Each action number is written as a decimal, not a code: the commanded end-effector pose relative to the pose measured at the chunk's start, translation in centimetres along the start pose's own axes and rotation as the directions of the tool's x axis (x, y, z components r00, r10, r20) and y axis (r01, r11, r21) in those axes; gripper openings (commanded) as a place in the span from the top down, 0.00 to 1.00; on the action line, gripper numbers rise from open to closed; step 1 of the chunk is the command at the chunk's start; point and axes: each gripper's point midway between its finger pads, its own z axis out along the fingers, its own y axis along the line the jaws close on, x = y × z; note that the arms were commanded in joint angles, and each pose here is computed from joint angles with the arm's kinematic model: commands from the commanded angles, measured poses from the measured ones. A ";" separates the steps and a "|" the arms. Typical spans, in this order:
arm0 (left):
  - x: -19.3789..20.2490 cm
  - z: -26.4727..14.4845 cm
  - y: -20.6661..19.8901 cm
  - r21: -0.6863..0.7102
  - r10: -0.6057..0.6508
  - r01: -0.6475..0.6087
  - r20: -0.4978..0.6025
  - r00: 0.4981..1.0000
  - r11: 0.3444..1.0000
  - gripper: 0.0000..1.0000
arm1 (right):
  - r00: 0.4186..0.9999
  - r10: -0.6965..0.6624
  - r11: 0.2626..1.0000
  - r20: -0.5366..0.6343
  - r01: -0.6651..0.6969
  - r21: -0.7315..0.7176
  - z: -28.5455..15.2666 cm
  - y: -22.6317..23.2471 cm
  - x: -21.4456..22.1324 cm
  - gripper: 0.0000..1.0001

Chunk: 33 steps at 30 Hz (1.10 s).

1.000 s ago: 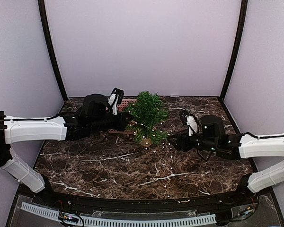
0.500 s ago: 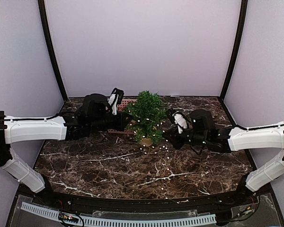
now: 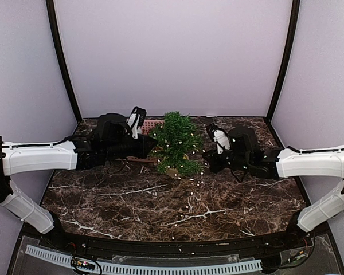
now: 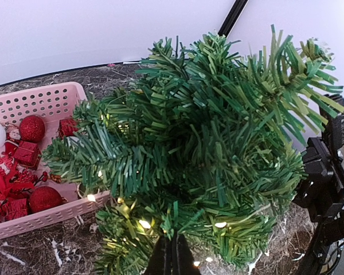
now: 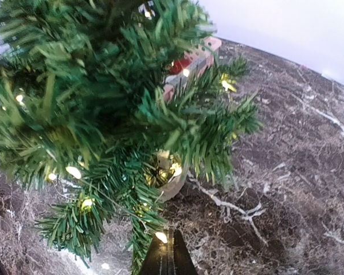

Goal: Decorate the small christmas tree
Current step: Wrap the side of the string light in the gap of the branches.

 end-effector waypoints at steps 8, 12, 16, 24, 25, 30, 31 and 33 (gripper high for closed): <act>-1.3 -1.2 0.7 -0.006 0.005 -0.005 0.040 0.999 1.000 1.00 | 0.983 0.109 0.994 -0.149 -0.110 0.002 0.2 -0.3 6.0 1.00; -1.4 -1.1 1.0 -0.009 0.007 -0.007 0.043 0.999 1.000 1.00 | 0.977 0.156 0.985 -0.148 -0.144 0.094 0.7 -1.8 6.0 1.00; -1.7 -1.0 1.8 -0.023 0.014 -0.013 0.050 0.999 1.000 1.00 | 0.975 0.180 0.975 -0.128 -0.159 0.156 1.6 -2.7 4.8 1.00; -1.9 -1.4 1.3 0.042 0.046 -0.048 0.053 0.998 0.998 0.79 | 0.983 0.180 0.975 -0.039 -0.172 0.143 1.4 -2.3 0.4 1.00; -1.9 -1.8 1.2 0.046 0.047 -0.049 0.056 0.997 0.998 0.74 | 0.984 0.177 0.975 -0.031 -0.171 0.140 1.1 -2.2 -0.1 1.00; -1.6 -3.5 1.2 0.050 0.036 -0.038 0.057 0.998 0.998 0.46 | 0.988 0.155 0.981 -0.011 -0.153 0.123 -0.3 -1.9 -1.8 1.00; -1.3 -3.9 1.3 0.051 0.029 -0.031 0.048 0.998 0.998 0.41 | 0.989 0.150 0.982 -0.006 -0.148 0.118 -0.7 -1.7 -2.3 1.00; -0.7 -4.1 0.8 0.077 0.006 -0.009 0.029 1.000 0.997 0.36 | 0.991 0.137 0.985 0.004 -0.136 0.110 -1.3 -1.5 -3.2 1.00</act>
